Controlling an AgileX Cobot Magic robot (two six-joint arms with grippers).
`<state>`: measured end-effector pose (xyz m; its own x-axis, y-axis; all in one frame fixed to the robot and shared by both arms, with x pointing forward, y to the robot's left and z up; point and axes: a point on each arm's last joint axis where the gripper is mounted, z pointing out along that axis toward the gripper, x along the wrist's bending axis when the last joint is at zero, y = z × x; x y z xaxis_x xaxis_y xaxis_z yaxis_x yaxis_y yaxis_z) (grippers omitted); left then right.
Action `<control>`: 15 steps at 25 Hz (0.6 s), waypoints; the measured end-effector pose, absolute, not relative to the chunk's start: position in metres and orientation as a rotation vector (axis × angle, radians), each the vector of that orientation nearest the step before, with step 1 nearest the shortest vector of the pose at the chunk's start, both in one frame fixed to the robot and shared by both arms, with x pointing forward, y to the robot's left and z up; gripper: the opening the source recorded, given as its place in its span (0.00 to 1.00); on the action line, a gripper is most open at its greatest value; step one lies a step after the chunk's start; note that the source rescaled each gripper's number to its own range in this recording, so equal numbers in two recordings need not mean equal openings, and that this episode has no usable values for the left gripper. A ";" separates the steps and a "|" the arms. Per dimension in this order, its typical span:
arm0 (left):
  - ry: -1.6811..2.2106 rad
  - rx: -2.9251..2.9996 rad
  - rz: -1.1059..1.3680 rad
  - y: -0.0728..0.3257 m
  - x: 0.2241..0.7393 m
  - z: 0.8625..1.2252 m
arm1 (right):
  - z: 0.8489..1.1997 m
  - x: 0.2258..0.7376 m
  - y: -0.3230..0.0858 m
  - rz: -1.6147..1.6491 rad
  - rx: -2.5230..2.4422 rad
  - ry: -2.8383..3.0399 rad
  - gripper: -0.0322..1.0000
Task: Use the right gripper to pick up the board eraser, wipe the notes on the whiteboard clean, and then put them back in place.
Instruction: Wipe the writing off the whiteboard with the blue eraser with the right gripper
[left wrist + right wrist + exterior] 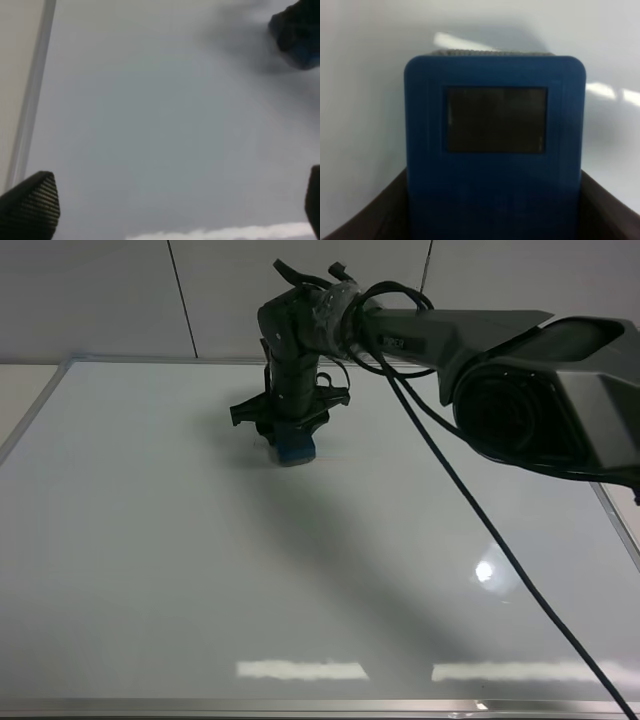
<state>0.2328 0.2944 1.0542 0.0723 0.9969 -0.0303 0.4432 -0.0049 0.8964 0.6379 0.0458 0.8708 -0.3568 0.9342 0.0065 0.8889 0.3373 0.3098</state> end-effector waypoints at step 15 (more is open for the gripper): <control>1.481 1.563 0.888 0.294 0.233 1.054 | 0.867 0.587 0.106 0.533 1.521 2.572 0.03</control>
